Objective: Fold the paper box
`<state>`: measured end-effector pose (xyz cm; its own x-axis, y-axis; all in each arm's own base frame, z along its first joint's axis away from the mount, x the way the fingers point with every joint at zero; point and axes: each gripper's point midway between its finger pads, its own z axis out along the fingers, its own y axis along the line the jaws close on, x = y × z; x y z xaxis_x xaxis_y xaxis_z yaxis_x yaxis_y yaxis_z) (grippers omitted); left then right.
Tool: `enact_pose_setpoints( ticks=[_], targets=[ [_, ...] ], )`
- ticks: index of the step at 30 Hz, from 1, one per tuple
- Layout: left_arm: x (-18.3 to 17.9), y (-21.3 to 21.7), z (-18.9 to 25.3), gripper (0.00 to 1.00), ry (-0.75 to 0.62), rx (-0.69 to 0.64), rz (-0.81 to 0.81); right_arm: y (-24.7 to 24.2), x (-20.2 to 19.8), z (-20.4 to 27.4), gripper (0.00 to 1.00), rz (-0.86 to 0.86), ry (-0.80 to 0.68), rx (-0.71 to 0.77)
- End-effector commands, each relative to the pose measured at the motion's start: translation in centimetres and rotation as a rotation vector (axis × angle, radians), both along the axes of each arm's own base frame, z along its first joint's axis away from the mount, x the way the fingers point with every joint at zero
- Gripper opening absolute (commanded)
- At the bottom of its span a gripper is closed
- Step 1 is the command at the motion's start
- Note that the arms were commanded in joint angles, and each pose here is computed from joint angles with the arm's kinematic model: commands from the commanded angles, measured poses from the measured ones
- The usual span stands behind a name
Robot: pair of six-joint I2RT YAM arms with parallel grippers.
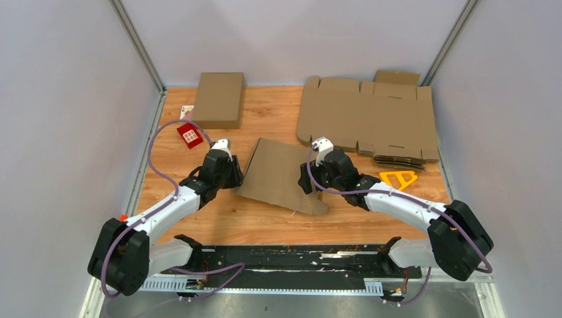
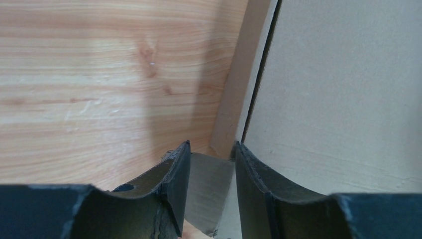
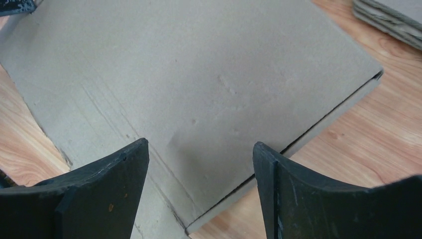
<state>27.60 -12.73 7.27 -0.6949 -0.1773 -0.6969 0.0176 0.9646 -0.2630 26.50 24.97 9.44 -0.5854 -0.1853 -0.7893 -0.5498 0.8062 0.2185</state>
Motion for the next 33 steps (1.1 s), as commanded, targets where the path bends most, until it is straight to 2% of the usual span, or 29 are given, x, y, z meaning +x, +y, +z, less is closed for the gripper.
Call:
enact_pose_setpoints(
  ticks=[1, 4, 8, 13, 18, 28, 33],
  targets=[
    [-1.0, -3.1, -0.9, 0.45, 0.089, -0.131, -0.092, -1.0, 1.8, 2.7, 0.77, -0.111, -0.108, 0.048],
    [-1.3, -4.9, -0.4, 0.43, 0.117, -0.213, -0.139, -1.6, 1.9, 3.3, 0.77, -0.148, -0.134, 0.063],
    [-2.0, -6.6, 1.6, 0.46, 0.099, -0.282, -0.243, -2.0, 1.8, 3.7, 0.77, -0.162, -0.157, 0.083],
    [-2.7, -4.9, 4.0, 0.48, 0.019, -0.225, -0.239, -1.7, 1.8, 3.6, 0.78, -0.144, -0.159, 0.079],
    [-4.2, -3.2, 5.3, 0.53, -0.053, -0.212, -0.210, -1.0, 1.5, 3.8, 0.89, -0.094, -0.163, 0.097],
    [-5.8, -3.2, 4.0, 0.59, -0.080, -0.237, -0.254, 0.3, 0.4, 4.5, 0.90, -0.006, -0.180, 0.163],
    [-5.4, -3.3, 4.2, 0.72, -0.117, -0.226, -0.270, 0.9, 0.4, 4.1, 0.91, 0.022, -0.159, 0.162]
  ],
)
